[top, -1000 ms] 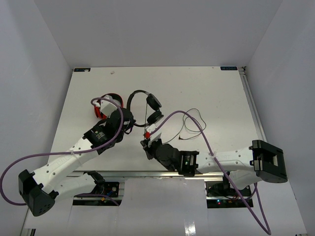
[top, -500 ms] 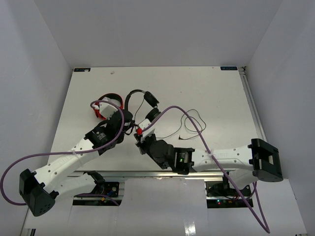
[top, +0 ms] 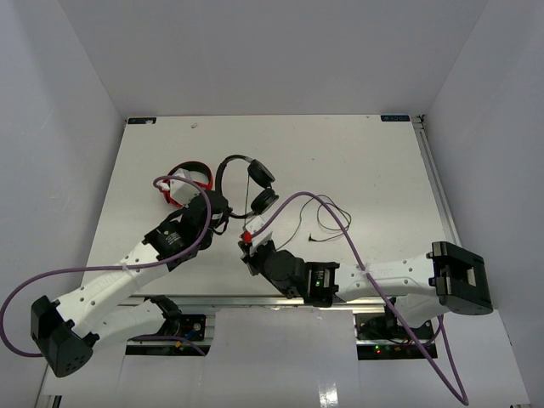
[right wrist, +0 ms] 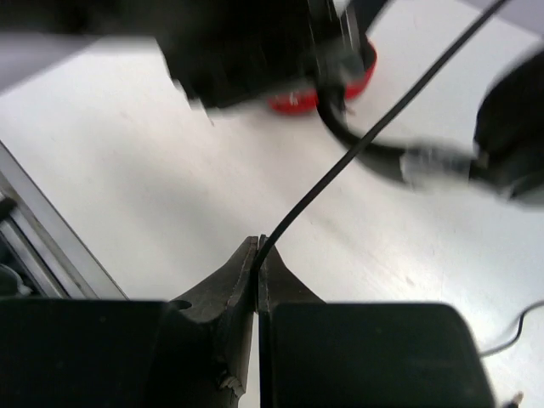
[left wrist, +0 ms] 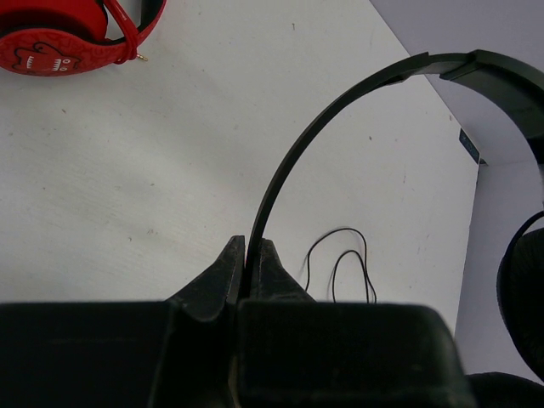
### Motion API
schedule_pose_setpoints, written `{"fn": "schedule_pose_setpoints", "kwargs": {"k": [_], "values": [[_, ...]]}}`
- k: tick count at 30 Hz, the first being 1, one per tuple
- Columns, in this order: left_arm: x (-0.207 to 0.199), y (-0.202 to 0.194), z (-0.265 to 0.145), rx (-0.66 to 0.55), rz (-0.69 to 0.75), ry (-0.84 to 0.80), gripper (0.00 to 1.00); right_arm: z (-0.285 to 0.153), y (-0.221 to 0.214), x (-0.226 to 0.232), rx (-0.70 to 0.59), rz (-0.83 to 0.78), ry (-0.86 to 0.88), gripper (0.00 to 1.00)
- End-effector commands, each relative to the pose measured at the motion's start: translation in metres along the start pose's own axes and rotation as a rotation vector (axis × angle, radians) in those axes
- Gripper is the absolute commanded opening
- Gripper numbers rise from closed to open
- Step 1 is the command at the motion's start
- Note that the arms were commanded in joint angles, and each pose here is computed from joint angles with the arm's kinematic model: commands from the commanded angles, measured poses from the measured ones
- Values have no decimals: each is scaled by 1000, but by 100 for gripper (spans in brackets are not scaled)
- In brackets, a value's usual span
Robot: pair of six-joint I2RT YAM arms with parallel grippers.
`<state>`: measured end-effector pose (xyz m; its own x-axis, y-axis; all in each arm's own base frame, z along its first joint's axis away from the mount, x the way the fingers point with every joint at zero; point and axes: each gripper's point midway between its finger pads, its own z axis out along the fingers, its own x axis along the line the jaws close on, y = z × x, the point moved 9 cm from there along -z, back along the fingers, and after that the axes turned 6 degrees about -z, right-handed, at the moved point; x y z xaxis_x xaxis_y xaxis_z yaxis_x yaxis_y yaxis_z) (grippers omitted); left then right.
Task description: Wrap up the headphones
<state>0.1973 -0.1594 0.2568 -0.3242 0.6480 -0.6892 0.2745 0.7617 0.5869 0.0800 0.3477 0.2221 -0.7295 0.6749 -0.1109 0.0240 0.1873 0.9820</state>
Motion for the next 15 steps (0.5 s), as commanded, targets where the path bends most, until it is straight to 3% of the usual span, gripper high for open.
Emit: {"fn": "schedule_pose_setpoints", "kwargs": {"k": [1,11,15], "values": [[-10,20,-21,-24,-90,-105,0,-11,-30,-12,14,28,-82,8],[-5,16,-30,51,-101,-148,0,-10,-49,-37,0,12,-152,8],[-3,16,-31,52,-100,-153,0,-12,-52,-40,-14,21,-156,14]]}}
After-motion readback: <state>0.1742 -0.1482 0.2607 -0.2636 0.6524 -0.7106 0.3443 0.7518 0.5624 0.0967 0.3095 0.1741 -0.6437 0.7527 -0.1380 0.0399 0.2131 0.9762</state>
